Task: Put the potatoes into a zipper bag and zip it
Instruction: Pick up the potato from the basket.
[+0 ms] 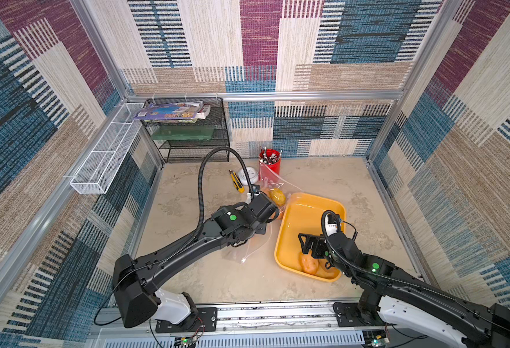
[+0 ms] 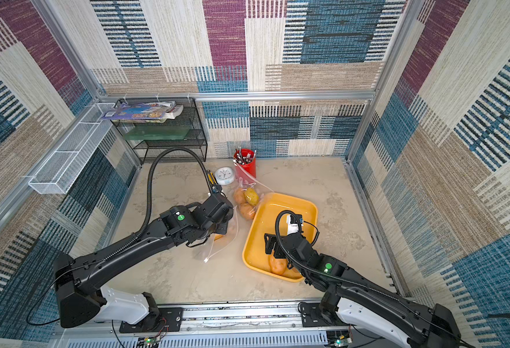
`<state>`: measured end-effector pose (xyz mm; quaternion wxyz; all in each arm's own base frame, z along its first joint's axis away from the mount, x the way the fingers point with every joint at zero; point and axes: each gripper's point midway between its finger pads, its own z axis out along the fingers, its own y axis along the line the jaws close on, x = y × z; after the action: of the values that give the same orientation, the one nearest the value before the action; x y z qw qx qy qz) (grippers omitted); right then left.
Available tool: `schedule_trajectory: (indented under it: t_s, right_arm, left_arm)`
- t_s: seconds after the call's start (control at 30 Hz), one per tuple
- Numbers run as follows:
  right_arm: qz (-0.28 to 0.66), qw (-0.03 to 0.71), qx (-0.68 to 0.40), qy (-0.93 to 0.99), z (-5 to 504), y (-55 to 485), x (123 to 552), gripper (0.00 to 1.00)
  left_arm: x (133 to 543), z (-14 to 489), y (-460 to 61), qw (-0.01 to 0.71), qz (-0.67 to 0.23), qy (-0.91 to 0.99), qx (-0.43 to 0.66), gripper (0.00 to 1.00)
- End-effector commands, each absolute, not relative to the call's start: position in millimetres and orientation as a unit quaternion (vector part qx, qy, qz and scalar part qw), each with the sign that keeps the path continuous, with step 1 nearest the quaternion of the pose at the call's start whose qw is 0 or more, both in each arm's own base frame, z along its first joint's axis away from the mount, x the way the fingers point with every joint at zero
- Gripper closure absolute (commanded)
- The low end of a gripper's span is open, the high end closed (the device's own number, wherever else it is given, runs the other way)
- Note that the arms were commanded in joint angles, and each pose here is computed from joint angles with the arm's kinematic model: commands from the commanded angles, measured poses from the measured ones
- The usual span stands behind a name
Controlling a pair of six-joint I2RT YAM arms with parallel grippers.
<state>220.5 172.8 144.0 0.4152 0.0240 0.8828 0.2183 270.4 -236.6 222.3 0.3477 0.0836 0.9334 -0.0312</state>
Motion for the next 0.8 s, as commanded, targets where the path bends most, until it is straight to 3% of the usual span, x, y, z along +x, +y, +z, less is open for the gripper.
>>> schedule_trajectory:
  t_s: [0.0, 0.27, 0.77]
  right_arm:
    - [0.23, 0.37, 0.007, 0.9, 124, 183, 213, 0.03]
    - [0.198, 0.285, -0.009, 0.938, 91, 181, 194, 0.09]
    - [0.183, 0.25, -0.03, 0.95, 89, 177, 167, 0.15]
  left_arm:
    - [271, 225, -234, 0.353, -0.026, 0.931, 0.09, 1.0]
    - [271, 225, -233, 0.353, -0.026, 0.931, 0.09, 1.0]
    - [271, 228, -230, 0.359, -0.025, 0.929, 0.088, 1.0]
